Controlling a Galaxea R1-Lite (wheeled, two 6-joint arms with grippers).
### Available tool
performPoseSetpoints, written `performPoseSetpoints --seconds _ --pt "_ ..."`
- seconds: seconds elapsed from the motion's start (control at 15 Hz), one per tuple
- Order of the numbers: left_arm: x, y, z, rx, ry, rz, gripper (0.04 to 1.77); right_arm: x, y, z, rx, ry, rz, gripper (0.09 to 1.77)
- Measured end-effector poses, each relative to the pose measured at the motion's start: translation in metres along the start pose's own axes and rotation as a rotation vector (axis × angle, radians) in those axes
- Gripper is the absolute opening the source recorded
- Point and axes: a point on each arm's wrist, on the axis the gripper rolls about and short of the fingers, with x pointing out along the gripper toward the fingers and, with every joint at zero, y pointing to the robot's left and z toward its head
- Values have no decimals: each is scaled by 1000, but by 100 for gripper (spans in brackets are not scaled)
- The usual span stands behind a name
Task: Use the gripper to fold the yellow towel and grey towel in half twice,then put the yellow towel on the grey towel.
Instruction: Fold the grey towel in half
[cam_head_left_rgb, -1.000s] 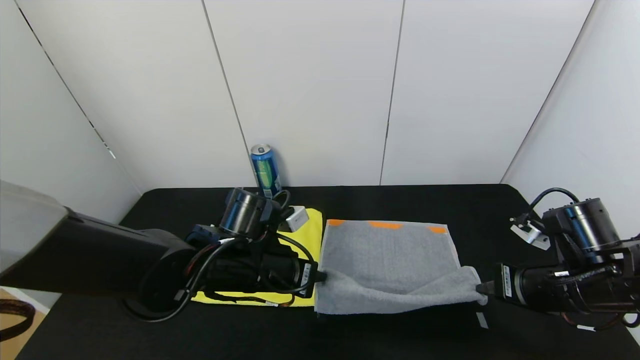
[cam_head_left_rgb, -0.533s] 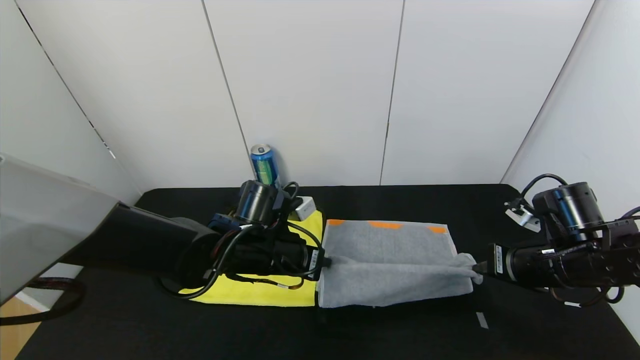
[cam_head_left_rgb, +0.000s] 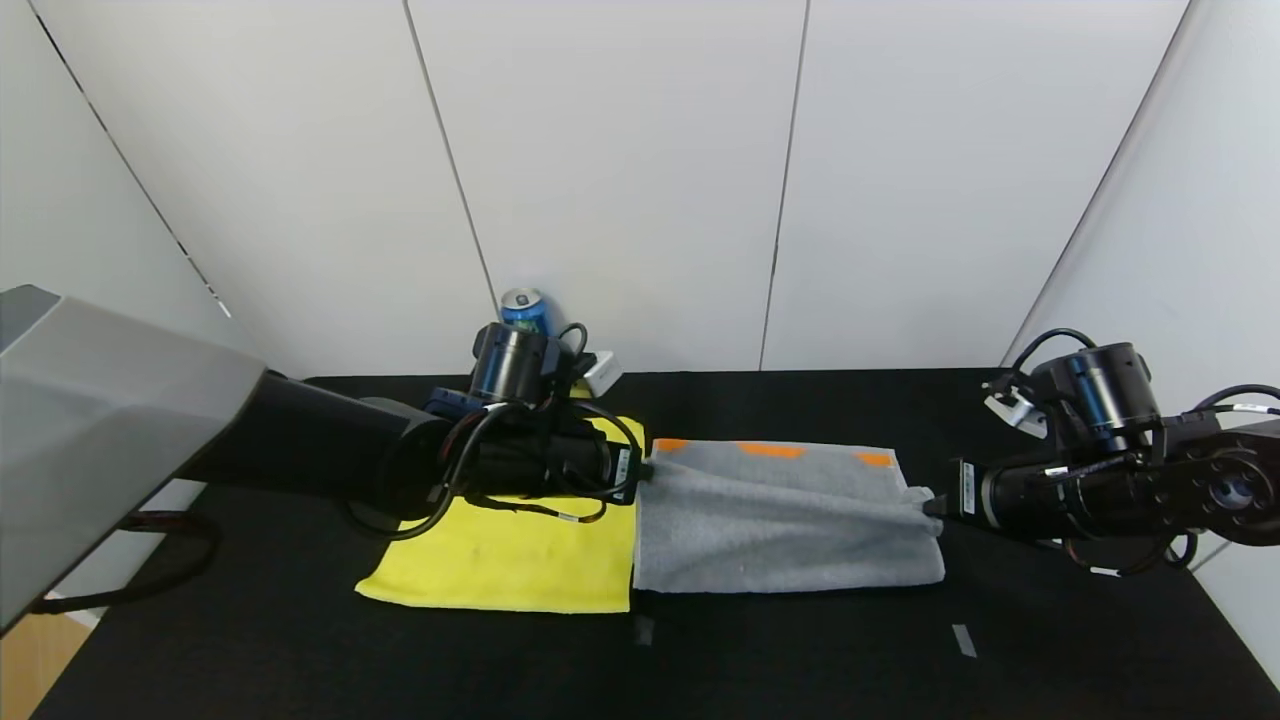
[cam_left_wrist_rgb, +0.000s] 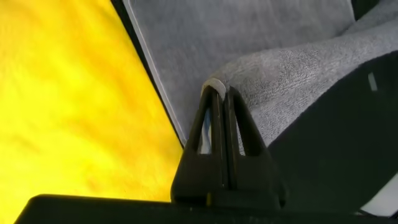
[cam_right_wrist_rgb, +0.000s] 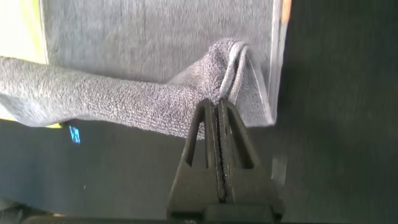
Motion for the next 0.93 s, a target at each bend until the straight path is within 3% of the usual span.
performPoseSetpoints --seconds 0.4,0.93 --pt "27 10 3 51 -6 5 10 19 2 22 -2 -33 4 12" --pt "46 25 1 68 6 25 10 39 -9 30 -14 -48 -12 12"
